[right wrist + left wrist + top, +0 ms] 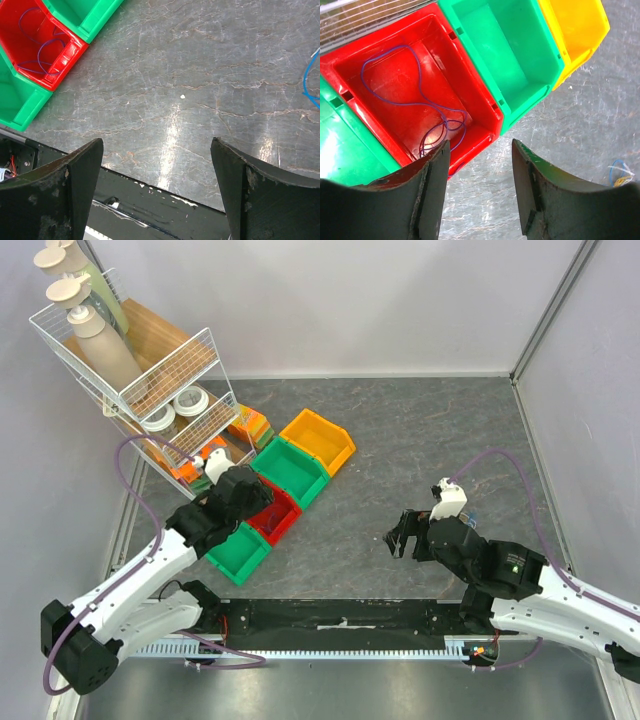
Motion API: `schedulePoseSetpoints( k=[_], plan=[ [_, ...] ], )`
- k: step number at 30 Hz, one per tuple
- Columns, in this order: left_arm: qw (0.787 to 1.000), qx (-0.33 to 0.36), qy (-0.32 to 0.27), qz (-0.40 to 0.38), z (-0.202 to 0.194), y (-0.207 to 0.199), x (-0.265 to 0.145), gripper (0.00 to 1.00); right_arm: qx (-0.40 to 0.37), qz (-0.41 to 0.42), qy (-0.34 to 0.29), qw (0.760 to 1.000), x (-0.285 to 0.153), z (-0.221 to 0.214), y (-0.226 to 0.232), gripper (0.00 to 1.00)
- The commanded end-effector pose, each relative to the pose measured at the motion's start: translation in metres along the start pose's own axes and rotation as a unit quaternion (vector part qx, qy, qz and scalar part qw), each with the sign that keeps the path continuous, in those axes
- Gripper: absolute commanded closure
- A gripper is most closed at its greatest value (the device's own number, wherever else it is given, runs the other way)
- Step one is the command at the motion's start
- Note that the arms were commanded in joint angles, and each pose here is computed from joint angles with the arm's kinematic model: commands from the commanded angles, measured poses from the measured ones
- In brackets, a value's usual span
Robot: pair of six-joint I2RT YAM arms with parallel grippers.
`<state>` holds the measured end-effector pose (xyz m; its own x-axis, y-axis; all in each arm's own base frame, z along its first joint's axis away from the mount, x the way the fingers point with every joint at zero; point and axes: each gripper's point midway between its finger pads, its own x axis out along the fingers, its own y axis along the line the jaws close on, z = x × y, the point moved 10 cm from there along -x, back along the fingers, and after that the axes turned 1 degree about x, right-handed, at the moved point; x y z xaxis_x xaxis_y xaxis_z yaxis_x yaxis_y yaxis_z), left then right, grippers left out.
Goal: Untangle the cables
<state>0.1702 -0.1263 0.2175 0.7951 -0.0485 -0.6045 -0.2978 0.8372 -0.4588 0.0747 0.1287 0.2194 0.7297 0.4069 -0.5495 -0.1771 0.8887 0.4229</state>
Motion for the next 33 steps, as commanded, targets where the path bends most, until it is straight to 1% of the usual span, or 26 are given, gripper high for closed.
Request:
schedulePoseSetpoints(
  k=[1,3,4,5,8,10,11,13,16,19,21,23,26,27,28,29,30,31,32,33],
  plan=[
    [0.995,0.086,-0.005,-0.057,0.015,-0.015,-0.009,0.41,0.010,0.002,-0.007,1.000,0.003,0.000,0.002,0.05],
    [0.985,0.127,0.028,-0.110,0.011,-0.022,-0.011,0.41,0.008,0.001,-0.003,1.000,0.004,-0.002,0.002,0.04],
    [0.977,0.145,0.061,-0.145,0.004,-0.025,-0.012,0.41,0.007,0.000,0.002,1.000,0.006,-0.003,0.002,0.04],
    [0.972,0.154,0.077,-0.161,0.000,-0.026,-0.011,0.41,0.005,-0.004,0.005,1.000,0.008,-0.005,0.002,0.04],
    [0.938,0.182,0.162,-0.245,-0.020,-0.031,-0.010,0.47,0.026,-0.031,0.006,0.999,0.011,-0.007,0.001,0.06],
    [0.914,0.184,0.202,-0.299,-0.033,-0.032,-0.009,0.48,0.056,-0.084,-0.037,0.994,0.014,-0.003,-0.008,0.08],
    [0.901,0.181,0.211,-0.334,-0.037,-0.035,-0.011,0.46,0.062,-0.107,-0.063,0.990,0.016,-0.001,-0.014,0.07],
    [0.884,0.171,0.211,-0.381,-0.041,-0.039,-0.016,0.40,0.070,-0.154,-0.108,0.980,0.021,0.003,-0.026,0.09],
    [0.874,0.177,0.201,-0.405,-0.038,-0.044,-0.026,0.38,0.082,-0.238,-0.133,0.959,0.028,0.025,-0.044,0.11],
    [0.868,0.187,0.186,-0.420,-0.029,-0.046,-0.038,0.37,0.093,-0.319,-0.112,0.937,0.042,0.047,-0.072,0.13],
    [0.866,0.195,0.176,-0.425,-0.024,-0.046,-0.046,0.37,0.106,-0.348,-0.068,0.929,0.055,0.054,-0.092,0.13],
    [0.868,0.199,0.170,-0.422,-0.021,-0.044,-0.050,0.37,0.138,-0.376,-0.045,0.915,0.061,0.057,-0.117,0.13],
    [0.875,0.200,0.161,-0.411,-0.021,-0.035,-0.055,0.37,0.192,-0.419,-0.055,0.886,0.059,0.051,-0.150,0.12],
    [0.875,0.202,0.158,-0.410,-0.022,-0.032,-0.056,0.37,0.203,-0.413,-0.060,0.886,0.061,0.049,-0.155,0.13],
    [0.877,0.202,0.155,-0.408,-0.023,-0.028,-0.056,0.36,0.209,-0.396,-0.055,0.893,0.066,0.044,-0.158,0.14],
    [0.879,0.201,0.155,-0.404,-0.024,-0.026,-0.057,0.36,0.211,-0.362,-0.048,0.907,0.074,0.042,-0.158,0.17],
    [0.878,0.203,0.155,-0.404,-0.025,-0.024,-0.057,0.36,0.203,-0.323,-0.038,0.924,0.085,0.042,-0.156,0.30],
    [0.878,0.203,0.153,-0.404,-0.025,-0.022,-0.057,0.36,0.187,-0.274,-0.007,0.943,0.091,0.040,-0.151,0.56],
    [0.879,0.204,0.155,-0.402,-0.026,-0.021,-0.057,0.36,0.188,-0.239,0.023,0.952,0.099,0.036,-0.146,0.74],
    [0.879,0.204,0.156,-0.401,-0.027,-0.021,-0.057,0.36,0.180,-0.219,0.049,0.958,0.105,0.034,-0.141,0.84]
  ],
)
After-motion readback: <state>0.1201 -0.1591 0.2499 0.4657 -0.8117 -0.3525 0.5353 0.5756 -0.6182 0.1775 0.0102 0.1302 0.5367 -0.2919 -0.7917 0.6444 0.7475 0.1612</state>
